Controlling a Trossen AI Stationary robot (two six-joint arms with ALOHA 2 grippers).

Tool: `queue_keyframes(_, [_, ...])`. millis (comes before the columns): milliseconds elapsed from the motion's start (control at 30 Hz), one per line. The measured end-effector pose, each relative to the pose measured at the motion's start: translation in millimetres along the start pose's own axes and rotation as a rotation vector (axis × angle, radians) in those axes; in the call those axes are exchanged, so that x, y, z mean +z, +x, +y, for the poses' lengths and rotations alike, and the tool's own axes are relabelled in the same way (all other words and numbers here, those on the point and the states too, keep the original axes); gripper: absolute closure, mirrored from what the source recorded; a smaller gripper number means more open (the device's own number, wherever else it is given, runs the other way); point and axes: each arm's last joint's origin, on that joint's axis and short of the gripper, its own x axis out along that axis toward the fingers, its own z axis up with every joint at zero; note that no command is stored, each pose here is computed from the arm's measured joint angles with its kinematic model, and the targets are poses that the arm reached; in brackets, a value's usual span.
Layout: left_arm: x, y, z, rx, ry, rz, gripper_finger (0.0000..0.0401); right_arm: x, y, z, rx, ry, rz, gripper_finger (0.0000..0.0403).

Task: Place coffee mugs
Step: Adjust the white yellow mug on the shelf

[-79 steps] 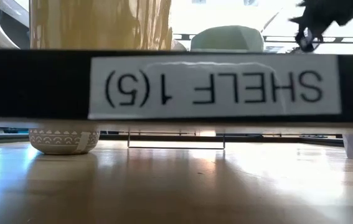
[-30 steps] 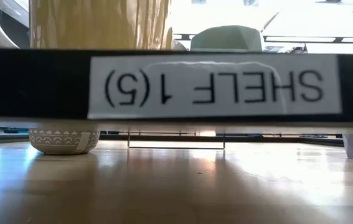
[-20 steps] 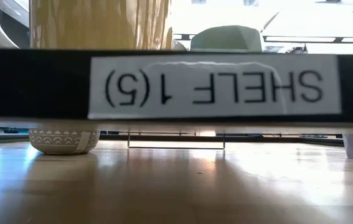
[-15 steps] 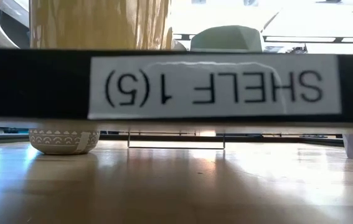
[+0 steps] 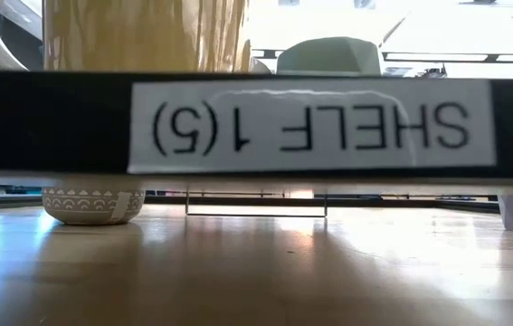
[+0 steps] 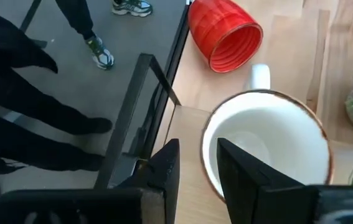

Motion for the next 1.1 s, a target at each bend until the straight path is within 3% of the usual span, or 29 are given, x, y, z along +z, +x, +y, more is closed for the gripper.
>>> queue_keyframes(300, [0.0, 0.1, -0.1, 0.000, -0.025, 0.000, 0.0314, -0.5, 1.4, 9.3, -0.004, -0.001, -0.024, 0.0333])
queue_keyframes(500, [0.0, 0.1, -0.1, 0.000, -0.026, 0.000, 0.0314, -2.5, 19.9, 8.5, 0.000, 0.003, -0.011, 0.0358])
queue_keyframes(1100, [0.0, 0.0, -0.1, 0.000, -0.026, 0.000, 0.0314, -10.5, 54.6, 11.5, 0.040, 0.035, 0.036, 0.0359])
